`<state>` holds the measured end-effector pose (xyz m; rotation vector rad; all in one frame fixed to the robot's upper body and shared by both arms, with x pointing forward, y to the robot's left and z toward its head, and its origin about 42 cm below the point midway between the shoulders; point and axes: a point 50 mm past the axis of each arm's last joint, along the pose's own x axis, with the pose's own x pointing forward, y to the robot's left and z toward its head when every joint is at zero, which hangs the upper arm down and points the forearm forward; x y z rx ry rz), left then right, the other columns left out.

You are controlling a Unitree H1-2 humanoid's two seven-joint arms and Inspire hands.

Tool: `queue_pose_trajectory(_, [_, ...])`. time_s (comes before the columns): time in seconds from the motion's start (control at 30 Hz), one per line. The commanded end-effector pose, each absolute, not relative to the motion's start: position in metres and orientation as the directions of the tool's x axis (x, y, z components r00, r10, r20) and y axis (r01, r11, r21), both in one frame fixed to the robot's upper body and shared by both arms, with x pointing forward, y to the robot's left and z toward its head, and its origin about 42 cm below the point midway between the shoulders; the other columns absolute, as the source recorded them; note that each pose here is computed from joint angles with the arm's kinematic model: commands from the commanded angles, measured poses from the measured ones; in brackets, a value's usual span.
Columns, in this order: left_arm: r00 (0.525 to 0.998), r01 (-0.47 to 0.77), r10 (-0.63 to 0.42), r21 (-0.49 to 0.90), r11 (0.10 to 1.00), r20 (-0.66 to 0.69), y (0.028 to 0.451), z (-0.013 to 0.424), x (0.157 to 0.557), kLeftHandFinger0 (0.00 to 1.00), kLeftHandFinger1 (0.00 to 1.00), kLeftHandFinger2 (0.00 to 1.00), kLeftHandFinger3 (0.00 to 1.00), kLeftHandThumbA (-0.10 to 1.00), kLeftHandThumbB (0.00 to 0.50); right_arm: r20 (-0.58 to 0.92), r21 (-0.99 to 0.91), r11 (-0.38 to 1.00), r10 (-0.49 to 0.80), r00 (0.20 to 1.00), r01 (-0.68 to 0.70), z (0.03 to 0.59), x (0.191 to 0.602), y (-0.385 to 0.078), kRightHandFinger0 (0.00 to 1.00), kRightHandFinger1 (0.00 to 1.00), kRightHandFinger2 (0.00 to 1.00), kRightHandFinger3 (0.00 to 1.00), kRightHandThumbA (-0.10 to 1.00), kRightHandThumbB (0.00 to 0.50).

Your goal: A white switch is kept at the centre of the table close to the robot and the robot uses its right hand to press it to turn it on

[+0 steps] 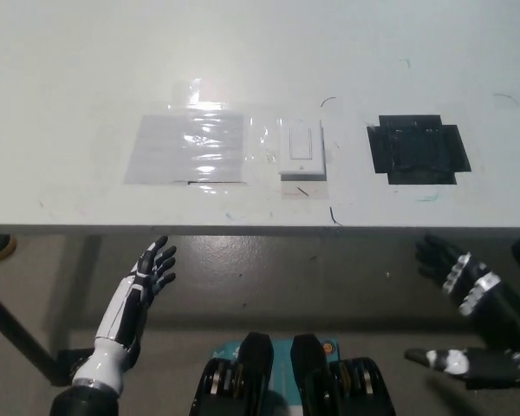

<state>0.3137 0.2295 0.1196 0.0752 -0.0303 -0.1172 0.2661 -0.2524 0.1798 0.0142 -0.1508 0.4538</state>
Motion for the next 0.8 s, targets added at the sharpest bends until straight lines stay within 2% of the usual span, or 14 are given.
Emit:
queue_pose_trajectory(0.0, [0.981,0.137,-0.145,0.067,0.988,0.128,0.228,0.138,0.318,1.00,1.00,1.00,1.00,1.00,0.003,0.317,0.125,0.987,0.057,0.947,-0.101,0.147,0.266,-0.245,1.00,1.00,1.00,1.00,1.00,0.107])
queue_pose_trajectory(0.07, [0.981,0.138,-0.145,0.063,0.988,0.126,0.228,0.136,0.316,1.00,1.00,1.00,1.00,1.00,0.000,0.262,0.148,0.986,0.040,0.964,-0.081,0.125,0.269,-0.236,1.00,1.00,1.00,1.00,1.00,0.096])
queue_pose_trajectory(0.13, [0.982,0.139,-0.145,0.054,0.989,0.124,0.227,0.132,0.312,1.00,1.00,1.00,1.00,1.00,0.011,0.212,0.142,0.987,0.039,0.976,-0.071,0.112,0.265,-0.235,1.00,1.00,1.00,1.00,1.00,0.068])
queue_pose_trajectory(0.23, [0.984,0.135,-0.138,0.039,0.990,0.114,0.227,0.128,0.303,1.00,1.00,1.00,1.00,1.00,0.001,0.178,0.096,0.994,0.035,0.983,-0.052,0.098,0.257,-0.235,1.00,1.00,1.00,1.00,1.00,0.029])
queue_pose_trajectory(0.33, [0.986,0.133,-0.135,0.035,0.991,0.093,0.228,0.121,0.291,1.00,1.00,1.00,1.00,1.00,0.000,0.163,0.096,0.994,0.031,0.986,-0.047,0.088,0.245,-0.231,1.00,1.00,1.00,1.00,1.00,0.051])
queue_pose_trajectory(0.43, [0.989,0.130,-0.132,0.031,0.991,0.068,0.226,0.111,0.277,1.00,1.00,1.00,1.00,1.00,0.000,0.138,0.087,0.995,0.040,0.990,-0.052,0.081,0.231,-0.232,1.00,1.00,1.00,1.00,1.00,0.025])
queue_pose_trajectory(0.77, [0.992,0.119,-0.120,0.039,0.992,0.026,0.231,0.096,0.259,1.00,1.00,1.00,1.00,1.00,0.004,0.105,0.089,0.994,0.053,0.993,-0.063,0.070,0.219,-0.225,1.00,1.00,1.00,1.00,1.00,0.017])
